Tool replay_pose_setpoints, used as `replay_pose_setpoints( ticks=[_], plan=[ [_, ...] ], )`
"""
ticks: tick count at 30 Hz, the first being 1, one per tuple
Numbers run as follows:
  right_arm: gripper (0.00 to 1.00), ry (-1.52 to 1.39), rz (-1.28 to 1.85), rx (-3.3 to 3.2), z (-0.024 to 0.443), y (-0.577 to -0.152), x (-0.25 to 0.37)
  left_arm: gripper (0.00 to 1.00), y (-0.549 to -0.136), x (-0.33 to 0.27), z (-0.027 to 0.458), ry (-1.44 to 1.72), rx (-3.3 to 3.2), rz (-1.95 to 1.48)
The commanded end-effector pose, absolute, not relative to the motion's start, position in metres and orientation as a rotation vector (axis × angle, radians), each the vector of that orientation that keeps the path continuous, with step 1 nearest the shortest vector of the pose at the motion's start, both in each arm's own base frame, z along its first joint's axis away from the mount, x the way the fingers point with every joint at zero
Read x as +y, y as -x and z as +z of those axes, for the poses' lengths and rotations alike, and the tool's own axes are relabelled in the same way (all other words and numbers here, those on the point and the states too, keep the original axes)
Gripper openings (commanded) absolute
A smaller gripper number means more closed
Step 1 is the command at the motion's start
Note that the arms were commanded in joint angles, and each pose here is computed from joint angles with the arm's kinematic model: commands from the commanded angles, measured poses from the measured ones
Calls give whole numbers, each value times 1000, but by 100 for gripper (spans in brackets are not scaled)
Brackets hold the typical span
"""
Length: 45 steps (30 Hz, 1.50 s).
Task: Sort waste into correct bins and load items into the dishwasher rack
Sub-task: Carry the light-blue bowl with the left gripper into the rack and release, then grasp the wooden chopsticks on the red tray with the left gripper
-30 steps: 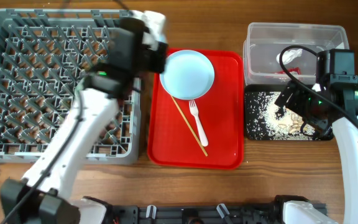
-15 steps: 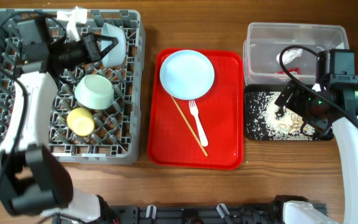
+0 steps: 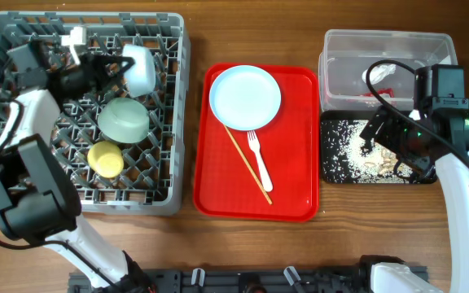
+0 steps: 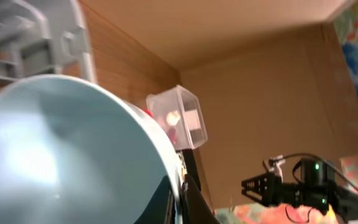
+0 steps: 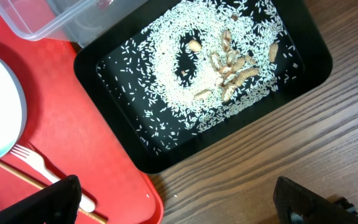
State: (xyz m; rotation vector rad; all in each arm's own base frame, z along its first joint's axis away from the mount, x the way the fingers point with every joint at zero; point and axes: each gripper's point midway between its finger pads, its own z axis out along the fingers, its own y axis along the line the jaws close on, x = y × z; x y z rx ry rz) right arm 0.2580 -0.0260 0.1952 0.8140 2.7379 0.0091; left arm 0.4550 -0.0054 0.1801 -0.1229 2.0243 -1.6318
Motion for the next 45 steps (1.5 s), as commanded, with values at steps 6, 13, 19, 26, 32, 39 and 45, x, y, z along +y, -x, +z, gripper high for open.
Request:
replay_pose_setpoints(
  ticks=[6, 13, 19, 26, 32, 39, 45],
  plan=[
    [100, -805, 10, 2740, 199, -258, -27, 100, -455, 53, 162, 330, 2020, -1551],
    [100, -805, 10, 2740, 199, -258, -27, 100, -442, 95, 161, 490, 1994, -1514],
    [100, -804, 10, 2740, 199, -258, -27, 100, -430, 123, 179, 588, 2008, -1356],
    [100, -804, 10, 2740, 199, -258, -27, 100, -408, 106, 216, 670, 2144, -1043],
    [100, -805, 11, 2738, 200, -258, -27, 100, -372, 47, 236, 634, 2353, -589],
    [100, -803, 13, 2733, 200, -259, -27, 100, -349, -75, 245, 289, 2486, -626],
    [100, -803, 11, 2737, 200, -259, -27, 100, -327, -162, 232, -17, 2574, -715]
  ],
)
